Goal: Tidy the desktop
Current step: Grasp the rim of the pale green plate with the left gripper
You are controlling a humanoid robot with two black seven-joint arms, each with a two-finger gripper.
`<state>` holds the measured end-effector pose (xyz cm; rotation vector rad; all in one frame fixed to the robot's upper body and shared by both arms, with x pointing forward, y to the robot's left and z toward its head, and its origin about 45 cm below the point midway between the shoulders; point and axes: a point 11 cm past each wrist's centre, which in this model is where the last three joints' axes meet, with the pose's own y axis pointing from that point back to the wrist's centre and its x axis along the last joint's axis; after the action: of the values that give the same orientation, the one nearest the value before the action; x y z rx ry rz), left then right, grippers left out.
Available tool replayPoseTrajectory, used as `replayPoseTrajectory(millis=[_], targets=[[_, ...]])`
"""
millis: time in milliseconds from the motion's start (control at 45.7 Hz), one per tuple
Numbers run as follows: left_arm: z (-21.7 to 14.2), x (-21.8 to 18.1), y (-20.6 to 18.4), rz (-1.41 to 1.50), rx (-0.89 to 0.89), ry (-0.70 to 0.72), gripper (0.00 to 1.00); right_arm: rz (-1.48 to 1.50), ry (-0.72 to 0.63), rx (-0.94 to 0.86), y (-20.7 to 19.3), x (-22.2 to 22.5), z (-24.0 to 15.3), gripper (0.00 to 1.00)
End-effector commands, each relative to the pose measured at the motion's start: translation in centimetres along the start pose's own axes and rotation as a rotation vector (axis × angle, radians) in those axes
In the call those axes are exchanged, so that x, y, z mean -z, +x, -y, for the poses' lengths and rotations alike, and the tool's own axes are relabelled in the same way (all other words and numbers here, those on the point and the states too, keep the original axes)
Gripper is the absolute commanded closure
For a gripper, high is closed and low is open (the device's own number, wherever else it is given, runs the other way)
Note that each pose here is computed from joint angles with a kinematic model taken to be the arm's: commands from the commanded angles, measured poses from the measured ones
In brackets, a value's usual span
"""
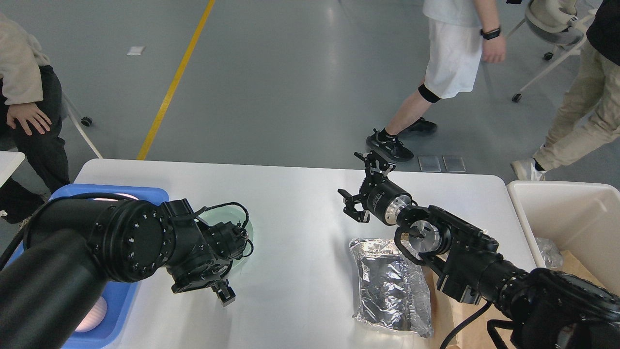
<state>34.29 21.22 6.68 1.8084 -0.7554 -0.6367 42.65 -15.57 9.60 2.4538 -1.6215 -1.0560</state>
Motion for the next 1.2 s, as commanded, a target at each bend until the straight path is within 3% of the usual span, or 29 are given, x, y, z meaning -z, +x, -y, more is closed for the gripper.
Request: replayPoseTrajectory(millis=[0,131,285,372,547,744,810,1182], targets=[[0.0,-0.1,0.1,0.002,-0.015,-0.001,0.13,0.000,-0.001,0.000,0.0,0.0,0.0,0.00],[0.0,0.1,0.1,0.004,-0.014,0.003,0.30,0.000,-0.001,0.000,0.0,0.0,0.0,0.00],[0.0,0.0,0.0,0.002,-0.006,0.002,0.40,0.000,-0.001,-0.001,0.0,0.0,0.0,0.00],[0.0,0.0,-0.1,-0.007,0.003,0.000,0.57,0.000,-0.001,0.000,0.0,0.0,0.0,0.00],[-0.1,0.0,-0.5,-0.015,0.049,0.004,0.77,0.000,-0.001,-0.001,0.0,0.0,0.0,0.00],[-0.3,0.2,-0.9,-0.046,0.088,-0.001,0.89,0.000,-0.001,0.000,0.0,0.0,0.0,0.00],[-0.3,0.2,-1.1,-0.047,0.108,-0.003,1.00,0.000,0.001,0.000,0.0,0.0,0.0,0.00],[-0.6,0.3,-1.1,-0.067,0.127,-0.016,1.00,0.000,0.001,0.000,0.0,0.0,0.0,0.00]])
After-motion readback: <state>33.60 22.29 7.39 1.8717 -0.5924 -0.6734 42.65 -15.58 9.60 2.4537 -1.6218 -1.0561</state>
